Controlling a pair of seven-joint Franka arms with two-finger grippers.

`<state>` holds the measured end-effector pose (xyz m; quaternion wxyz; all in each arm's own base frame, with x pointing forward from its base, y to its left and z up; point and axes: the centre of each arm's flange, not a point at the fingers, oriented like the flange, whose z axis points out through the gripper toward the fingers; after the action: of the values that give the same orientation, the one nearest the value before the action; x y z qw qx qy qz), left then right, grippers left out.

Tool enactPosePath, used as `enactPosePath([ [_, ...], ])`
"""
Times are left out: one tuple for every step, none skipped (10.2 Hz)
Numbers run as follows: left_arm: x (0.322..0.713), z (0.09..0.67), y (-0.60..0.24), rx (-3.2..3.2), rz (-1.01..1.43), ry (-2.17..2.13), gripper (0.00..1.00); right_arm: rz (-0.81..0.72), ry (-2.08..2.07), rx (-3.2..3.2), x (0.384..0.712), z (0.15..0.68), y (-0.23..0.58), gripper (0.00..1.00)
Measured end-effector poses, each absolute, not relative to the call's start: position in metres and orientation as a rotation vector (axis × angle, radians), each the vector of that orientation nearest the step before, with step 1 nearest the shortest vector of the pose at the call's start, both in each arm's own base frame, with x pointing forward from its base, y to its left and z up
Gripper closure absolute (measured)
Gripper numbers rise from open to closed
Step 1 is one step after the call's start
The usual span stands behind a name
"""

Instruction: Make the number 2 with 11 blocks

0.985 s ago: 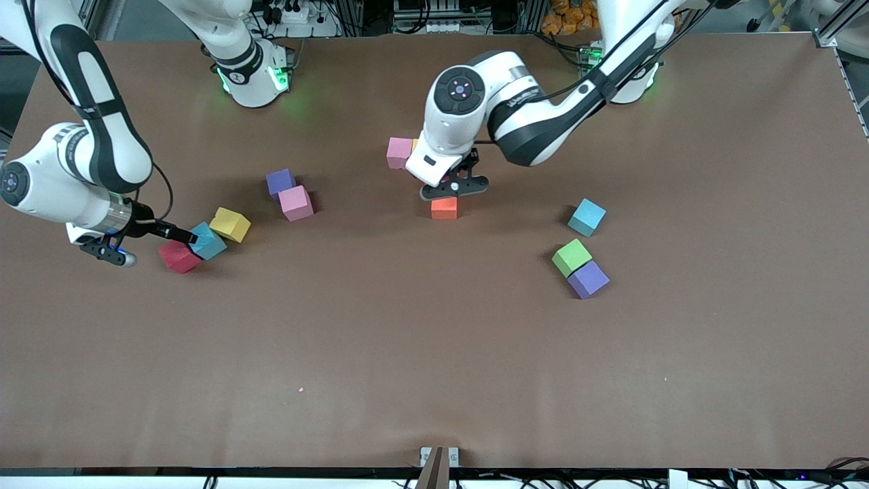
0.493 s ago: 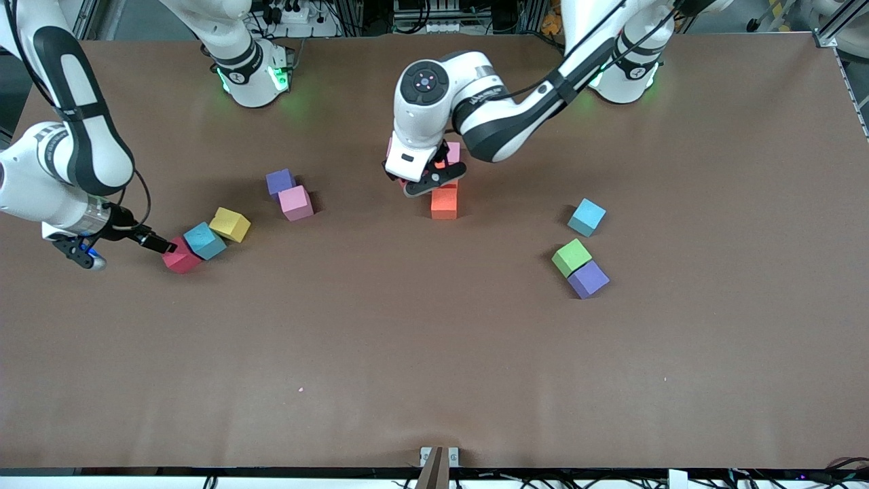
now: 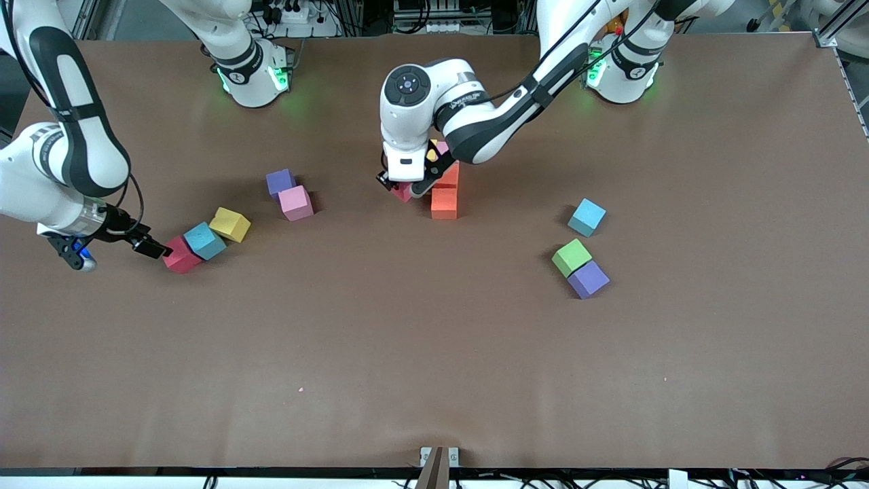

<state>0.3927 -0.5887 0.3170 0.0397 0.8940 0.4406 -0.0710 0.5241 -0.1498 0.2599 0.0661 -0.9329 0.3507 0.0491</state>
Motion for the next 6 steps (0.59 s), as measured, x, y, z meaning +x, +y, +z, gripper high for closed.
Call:
enactPosePath([
  [0.394, 0.314, -0.591, 2.698, -0.229, 1.44, 0.43, 0.1, 1.076, -2.811, 0.528, 0.257, -0.15, 0.0],
  [0.393, 0.31, -0.592, 2.656, -0.24, 1.534, 0.43, 0.042, 1.094, -2.81, 0.531, 0.251, -0.156, 0.0],
  [0.392, 0.307, -0.593, 2.615, -0.247, 1.619, 0.43, 0.026, 1.116, -2.807, 0.531, 0.244, -0.163, 0.0],
  [0.391, 0.302, -0.593, 2.577, -0.255, 1.7, 0.43, 0.026, 1.125, -2.805, 0.53, 0.239, -0.166, 0.0],
  [0.391, 0.294, -0.592, 2.544, -0.265, 1.775, 0.43, 0.036, 1.126, -2.805, 0.53, 0.234, -0.165, 0.0],
  [0.391, 0.286, -0.592, 2.515, -0.272, 1.838, 0.43, 0.062, 1.151, -2.795, 0.529, 0.228, -0.162, 0.0],
])
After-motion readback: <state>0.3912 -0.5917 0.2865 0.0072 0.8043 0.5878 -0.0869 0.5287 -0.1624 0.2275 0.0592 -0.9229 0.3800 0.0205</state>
